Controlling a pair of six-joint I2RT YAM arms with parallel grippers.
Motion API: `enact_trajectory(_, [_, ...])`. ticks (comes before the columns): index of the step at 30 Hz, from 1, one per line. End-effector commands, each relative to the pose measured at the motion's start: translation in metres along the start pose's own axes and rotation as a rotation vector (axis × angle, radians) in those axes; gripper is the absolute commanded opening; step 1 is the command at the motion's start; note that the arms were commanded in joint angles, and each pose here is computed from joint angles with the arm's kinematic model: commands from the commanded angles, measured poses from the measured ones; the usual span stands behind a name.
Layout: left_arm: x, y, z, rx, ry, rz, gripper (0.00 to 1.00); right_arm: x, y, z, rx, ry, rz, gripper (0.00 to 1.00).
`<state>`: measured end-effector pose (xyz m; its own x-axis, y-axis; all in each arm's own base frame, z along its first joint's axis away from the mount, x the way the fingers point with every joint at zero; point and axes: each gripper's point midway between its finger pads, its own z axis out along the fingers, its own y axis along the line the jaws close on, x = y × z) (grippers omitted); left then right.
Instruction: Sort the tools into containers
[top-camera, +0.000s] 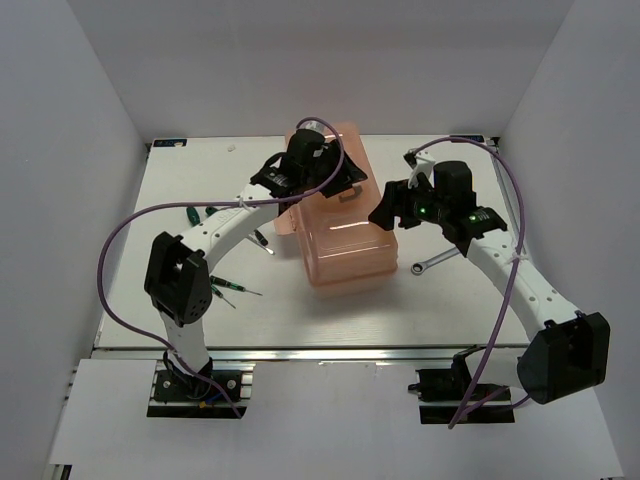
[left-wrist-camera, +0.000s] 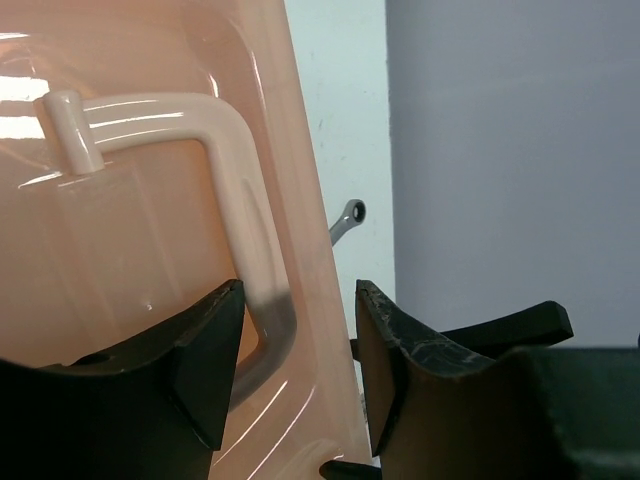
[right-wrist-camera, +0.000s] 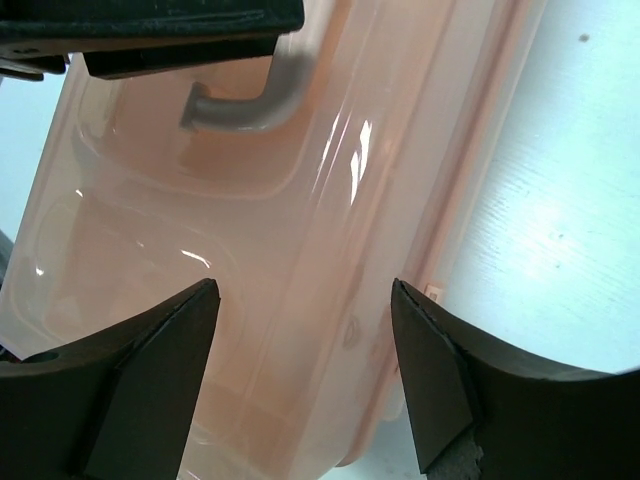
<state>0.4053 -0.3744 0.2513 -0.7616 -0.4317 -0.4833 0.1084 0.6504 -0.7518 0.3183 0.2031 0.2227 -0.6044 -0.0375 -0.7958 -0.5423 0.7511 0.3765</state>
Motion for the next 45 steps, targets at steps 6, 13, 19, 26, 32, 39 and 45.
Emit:
enact_trajectory(6, [-0.005,-0.036,-0.02,0.201,0.013,-0.021,0.58,-0.06,0.008,-0.02,0.03,-0.163,-0.119,0.76])
enact_trajectory(13, [-0.011,-0.045,-0.034,0.304,0.003,-0.014,0.58,-0.079,0.018,-0.012,-0.023,-0.192,-0.092,0.75])
enact_trajectory(19, [-0.014,-0.055,-0.047,0.399,-0.007,0.0,0.58,-0.088,0.02,0.008,-0.075,-0.189,-0.058,0.74])
enact_trajectory(26, [-0.015,-0.06,-0.059,0.467,-0.012,0.004,0.58,-0.093,0.017,0.037,-0.121,-0.152,-0.009,0.72])
enact_trajectory(32, [-0.017,-0.062,-0.06,0.502,-0.013,-0.002,0.58,-0.089,0.013,0.053,-0.134,-0.122,0.04,0.7])
enact_trajectory(39, [-0.021,-0.048,-0.05,0.388,-0.009,-0.016,0.59,-0.095,0.007,0.061,-0.116,-0.129,0.065,0.69])
enact_trajectory(45, [-0.035,-0.018,-0.033,0.118,-0.009,0.014,0.67,-0.114,-0.011,0.03,-0.05,-0.213,0.028,0.69])
